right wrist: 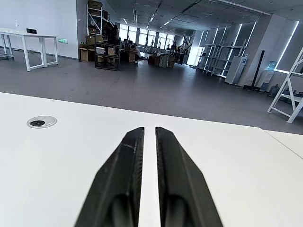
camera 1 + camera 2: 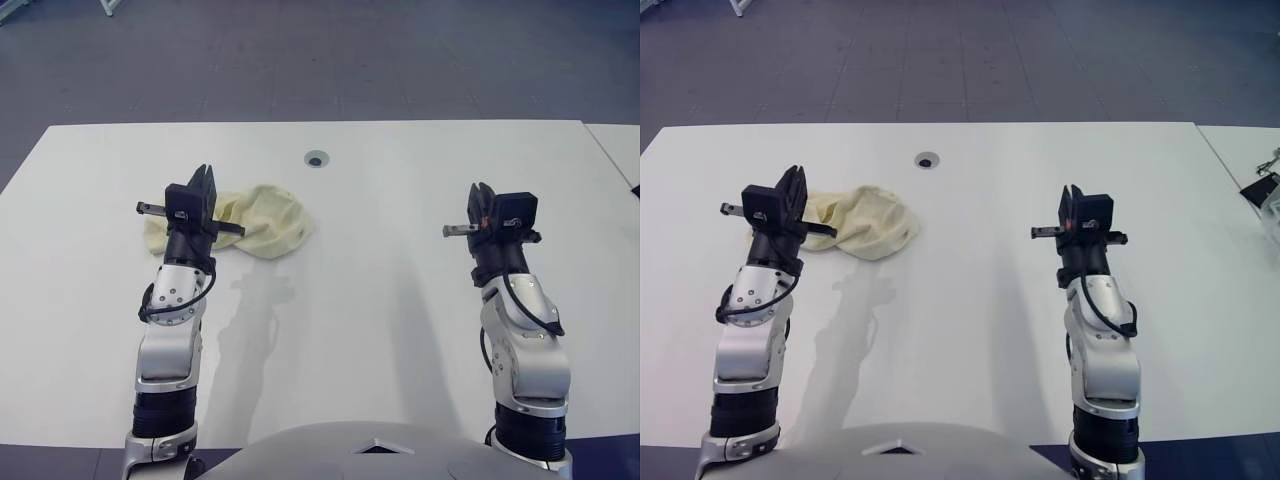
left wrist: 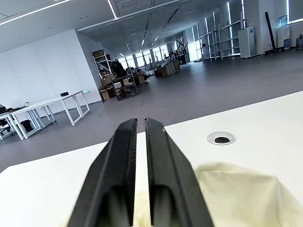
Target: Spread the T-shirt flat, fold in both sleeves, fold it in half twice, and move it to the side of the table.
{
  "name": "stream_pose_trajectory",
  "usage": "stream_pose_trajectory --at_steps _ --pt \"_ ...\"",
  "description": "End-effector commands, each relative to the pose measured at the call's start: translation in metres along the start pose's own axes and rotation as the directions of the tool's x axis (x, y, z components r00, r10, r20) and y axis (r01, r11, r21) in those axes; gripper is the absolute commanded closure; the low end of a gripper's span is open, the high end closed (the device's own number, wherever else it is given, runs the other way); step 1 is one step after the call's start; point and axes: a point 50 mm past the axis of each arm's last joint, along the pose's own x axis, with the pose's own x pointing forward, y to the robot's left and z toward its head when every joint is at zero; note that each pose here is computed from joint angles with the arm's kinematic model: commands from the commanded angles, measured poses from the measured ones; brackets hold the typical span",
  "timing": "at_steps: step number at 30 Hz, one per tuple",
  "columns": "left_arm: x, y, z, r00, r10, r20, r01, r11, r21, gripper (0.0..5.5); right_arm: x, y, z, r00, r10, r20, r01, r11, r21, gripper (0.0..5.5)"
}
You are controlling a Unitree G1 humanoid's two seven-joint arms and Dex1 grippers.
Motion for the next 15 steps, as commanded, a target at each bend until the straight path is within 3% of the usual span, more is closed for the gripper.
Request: stream_pose_trajectory --at_steps 1,3,5,6,8,9,11,13,14,15 --pt "0.002 -0.002 0.001 1.000 -0.008 0.004 0.008 1.000 0.012 4.65 0.000 0.002 0.002 1.000 0.018 0.009 -0.018 1.000 -0.001 4.90" --pt "0.001 -0.006 0.001 0.999 -0.046 0.005 0.046 0.999 0.013 4.82 -0.001 0.001 0.001 1.000 0.018 0.006 -0.018 1.000 -0.010 4.70" --pt "-0.001 -0.009 0.003 0.998 -0.047 0.032 0.046 0.998 0.042 5.05 -0.002 0.003 0.002 1.000 0.023 0.014 -0.023 1.000 -0.008 5.02" --pt "-0.001 -0.011 0.002 0.998 -0.059 0.021 0.058 0.998 0.021 4.85 -0.002 0.003 0.001 1.000 0.014 0.007 -0.014 1.000 -0.003 5.17" --pt "0.000 -0.013 0.004 0.998 -0.056 0.037 0.056 0.998 0.008 4.66 -0.001 0.005 -0.001 0.999 0.029 -0.013 -0.029 1.000 -0.002 4.99" --pt "-0.001 -0.018 0.007 0.993 -0.100 0.063 0.099 0.995 0.020 4.87 -0.001 0.005 -0.001 0.999 0.032 -0.009 -0.032 0.999 -0.004 4.81" --pt "-0.001 -0.020 0.007 0.993 -0.098 0.064 0.097 0.995 0.022 5.08 -0.002 0.004 0.000 1.000 0.010 0.000 -0.010 1.000 -0.003 5.10" --pt "0.002 -0.018 0.005 0.997 -0.063 0.050 0.063 0.998 -0.005 4.84 -0.002 0.002 0.000 1.000 0.004 -0.002 -0.004 1.000 -0.006 4.88" --pt "0.003 -0.018 0.005 0.996 -0.071 0.057 0.071 0.997 -0.015 5.04 -0.002 0.003 0.002 1.000 0.017 0.010 -0.017 1.000 -0.004 4.71" --pt "0.003 -0.018 0.007 0.996 -0.057 0.068 0.058 0.998 -0.006 5.11 -0.001 0.004 0.003 0.999 0.031 0.022 -0.030 1.000 -0.003 4.88"
